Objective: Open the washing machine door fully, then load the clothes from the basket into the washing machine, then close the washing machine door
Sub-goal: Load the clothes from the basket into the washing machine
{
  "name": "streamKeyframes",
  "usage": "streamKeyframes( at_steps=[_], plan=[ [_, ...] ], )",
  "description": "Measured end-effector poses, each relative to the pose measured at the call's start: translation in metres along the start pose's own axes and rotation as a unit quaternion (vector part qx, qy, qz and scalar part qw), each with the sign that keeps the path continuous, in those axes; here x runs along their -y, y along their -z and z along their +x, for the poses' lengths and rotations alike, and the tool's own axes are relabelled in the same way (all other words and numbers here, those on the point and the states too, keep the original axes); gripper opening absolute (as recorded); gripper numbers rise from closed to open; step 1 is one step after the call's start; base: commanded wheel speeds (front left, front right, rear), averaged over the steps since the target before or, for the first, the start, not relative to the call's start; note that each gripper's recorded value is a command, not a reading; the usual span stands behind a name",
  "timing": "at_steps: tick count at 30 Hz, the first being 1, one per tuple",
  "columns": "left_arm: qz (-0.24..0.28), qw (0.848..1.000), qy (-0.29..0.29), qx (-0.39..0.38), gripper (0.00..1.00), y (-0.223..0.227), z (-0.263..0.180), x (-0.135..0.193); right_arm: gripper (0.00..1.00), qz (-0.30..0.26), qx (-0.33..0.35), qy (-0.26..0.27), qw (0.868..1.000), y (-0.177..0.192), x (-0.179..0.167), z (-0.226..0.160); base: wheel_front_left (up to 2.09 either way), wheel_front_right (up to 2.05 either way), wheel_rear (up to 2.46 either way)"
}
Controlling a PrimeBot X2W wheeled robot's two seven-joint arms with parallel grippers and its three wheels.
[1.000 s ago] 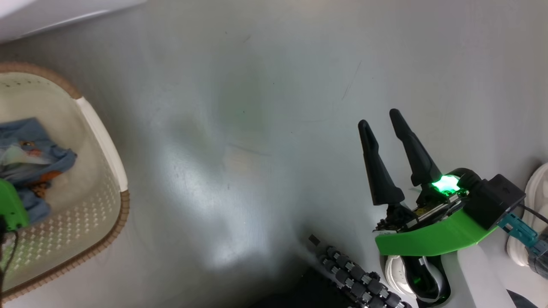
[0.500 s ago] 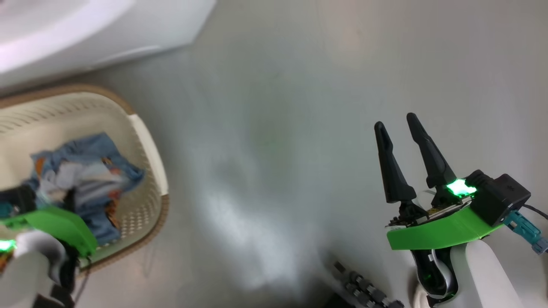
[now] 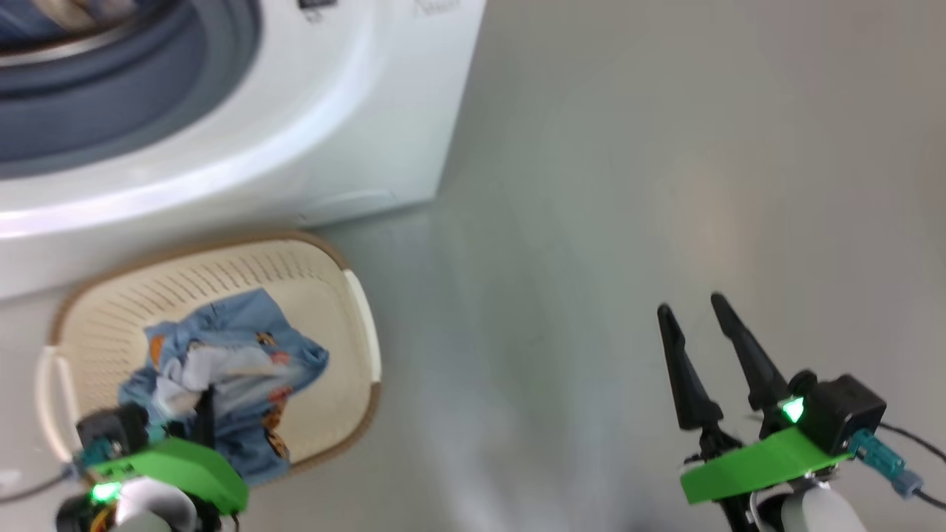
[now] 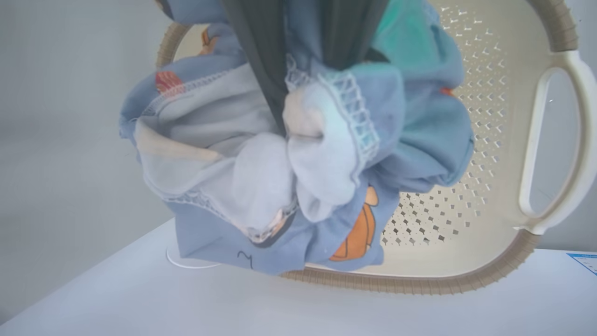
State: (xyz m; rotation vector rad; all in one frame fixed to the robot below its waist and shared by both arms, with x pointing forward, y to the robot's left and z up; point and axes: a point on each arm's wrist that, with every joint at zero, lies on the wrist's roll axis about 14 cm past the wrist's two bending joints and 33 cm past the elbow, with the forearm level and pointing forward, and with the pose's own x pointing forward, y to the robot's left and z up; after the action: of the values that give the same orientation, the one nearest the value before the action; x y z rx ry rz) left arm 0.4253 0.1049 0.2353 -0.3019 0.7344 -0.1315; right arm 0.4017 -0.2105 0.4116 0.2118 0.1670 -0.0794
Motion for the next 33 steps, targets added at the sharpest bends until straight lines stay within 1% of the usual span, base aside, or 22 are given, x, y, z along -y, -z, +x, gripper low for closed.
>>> streamKeyframes(
  at_steps=[6,13,15,20,24,25,26,27,30,33],
  plan=[
    [0.012,0.996,-0.019,0.081,0.0,-0.034,-0.052,0.002,1.0,-0.005,0.015,-0.021,1.0,-0.013,-0.015,-0.022,0.0,0.0,0.0],
    [0.032,0.985,-0.036,0.165,0.0,-0.061,-0.114,0.006,1.0,-0.006,0.035,-0.038,0.999,-0.025,-0.025,-0.048,0.0,0.0,0.0],
    [0.046,0.978,-0.039,0.201,0.0,-0.073,-0.139,0.011,1.0,-0.007,0.042,-0.045,0.998,-0.029,-0.029,-0.059,0.0,0.0,0.0],
    [0.065,0.965,-0.049,0.249,0.0,-0.082,-0.178,0.015,1.0,-0.006,0.061,-0.066,0.996,-0.039,-0.041,-0.069,0.0,0.0,0.0],
    [0.065,0.953,-0.057,0.292,0.0,-0.094,-0.206,0.018,1.0,-0.009,0.075,-0.088,0.993,-0.047,-0.054,-0.074,0.0,0.0,0.0],
    [0.065,0.953,-0.057,0.292,0.0,-0.094,-0.206,0.018,1.0,-0.009,0.075,-0.088,0.993,-0.047,-0.054,-0.074,0.0,0.0,0.0],
    [0.063,0.945,-0.066,0.315,0.0,-0.101,-0.22,0.016,1.0,-0.011,0.082,-0.097,0.992,-0.051,-0.059,-0.076,0.0,0.0,0.0],
    [0.063,0.945,-0.066,0.315,0.0,-0.101,-0.22,0.016,1.0,-0.011,0.082,-0.097,0.992,-0.051,-0.059,-0.076,0.0,0.0,0.0],
    [0.066,0.934,-0.078,0.343,0.0,-0.109,-0.239,0.014,1.0,-0.012,0.085,-0.106,0.991,-0.052,-0.064,-0.081,0.0,0.0,0.0],
    [0.065,0.926,-0.086,0.361,0.0,-0.112,-0.253,0.011,1.0,-0.019,0.088,-0.115,0.989,-0.053,-0.069,-0.084,0.0,0.0,0.0]
  ],
)
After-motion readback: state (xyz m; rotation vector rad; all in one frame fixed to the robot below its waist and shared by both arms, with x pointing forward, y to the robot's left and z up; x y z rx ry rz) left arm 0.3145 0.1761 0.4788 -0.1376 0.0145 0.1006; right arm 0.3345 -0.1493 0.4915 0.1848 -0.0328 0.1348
